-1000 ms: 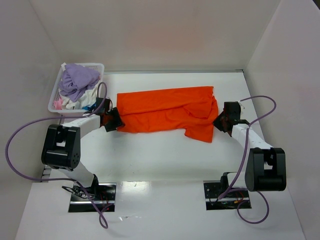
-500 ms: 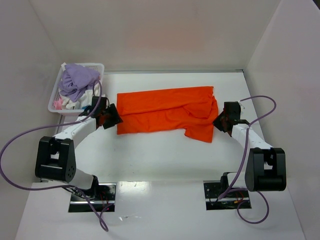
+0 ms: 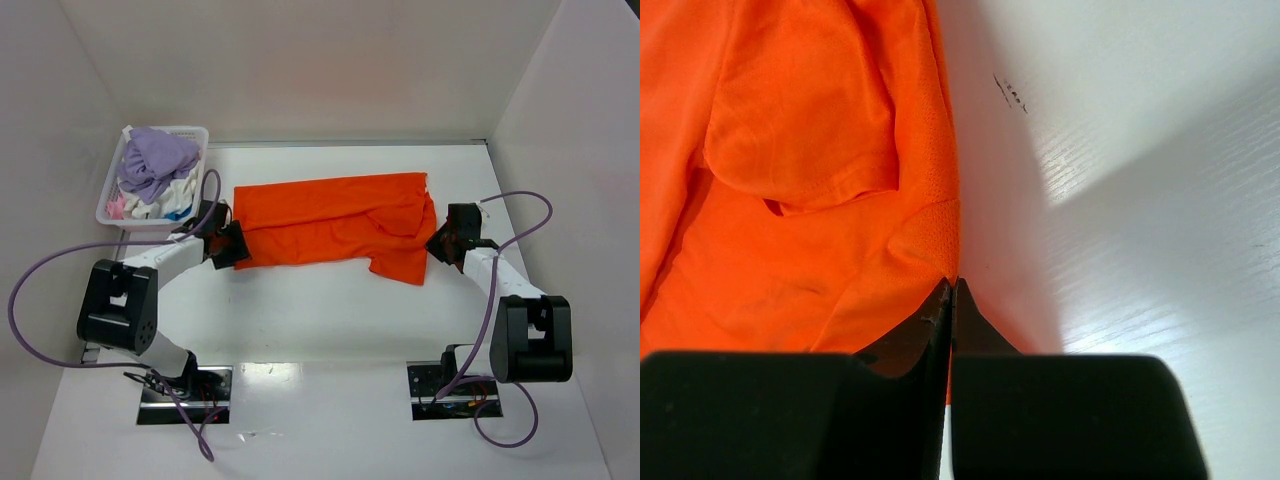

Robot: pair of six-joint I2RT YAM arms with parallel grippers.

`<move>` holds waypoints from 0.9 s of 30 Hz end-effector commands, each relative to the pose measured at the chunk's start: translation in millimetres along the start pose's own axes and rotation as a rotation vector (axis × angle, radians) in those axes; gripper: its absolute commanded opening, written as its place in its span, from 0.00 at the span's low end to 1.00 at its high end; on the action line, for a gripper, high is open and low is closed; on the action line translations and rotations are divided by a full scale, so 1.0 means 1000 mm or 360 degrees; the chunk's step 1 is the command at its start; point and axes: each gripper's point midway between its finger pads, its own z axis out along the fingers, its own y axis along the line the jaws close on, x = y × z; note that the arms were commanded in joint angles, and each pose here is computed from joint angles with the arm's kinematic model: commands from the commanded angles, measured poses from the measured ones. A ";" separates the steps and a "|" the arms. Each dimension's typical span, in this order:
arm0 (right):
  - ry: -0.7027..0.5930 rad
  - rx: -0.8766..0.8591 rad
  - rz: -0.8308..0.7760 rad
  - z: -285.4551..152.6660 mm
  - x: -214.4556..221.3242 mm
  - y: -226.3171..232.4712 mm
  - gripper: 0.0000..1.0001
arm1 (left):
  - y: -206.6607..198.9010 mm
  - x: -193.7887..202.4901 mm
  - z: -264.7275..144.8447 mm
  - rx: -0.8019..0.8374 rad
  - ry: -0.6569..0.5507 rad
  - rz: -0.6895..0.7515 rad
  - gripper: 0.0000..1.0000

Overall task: Fold and stack the t-shirts
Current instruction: Grap the side of the flattened tshirt closest away from the robot with both arms

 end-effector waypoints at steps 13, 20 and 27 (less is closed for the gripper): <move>-0.0056 -0.0017 -0.0009 -0.001 -0.008 0.001 0.00 | 0.011 0.009 0.015 -0.0080 0.0051 -0.0052 0.42; -0.0057 -0.0038 -0.0008 -0.003 -0.009 0.004 0.00 | 0.009 0.007 0.012 -0.0068 0.0033 -0.0051 0.00; -0.0179 -0.0146 0.0002 -0.030 -0.040 0.029 0.00 | -0.020 -0.049 -0.034 0.0020 -0.0212 -0.0008 0.00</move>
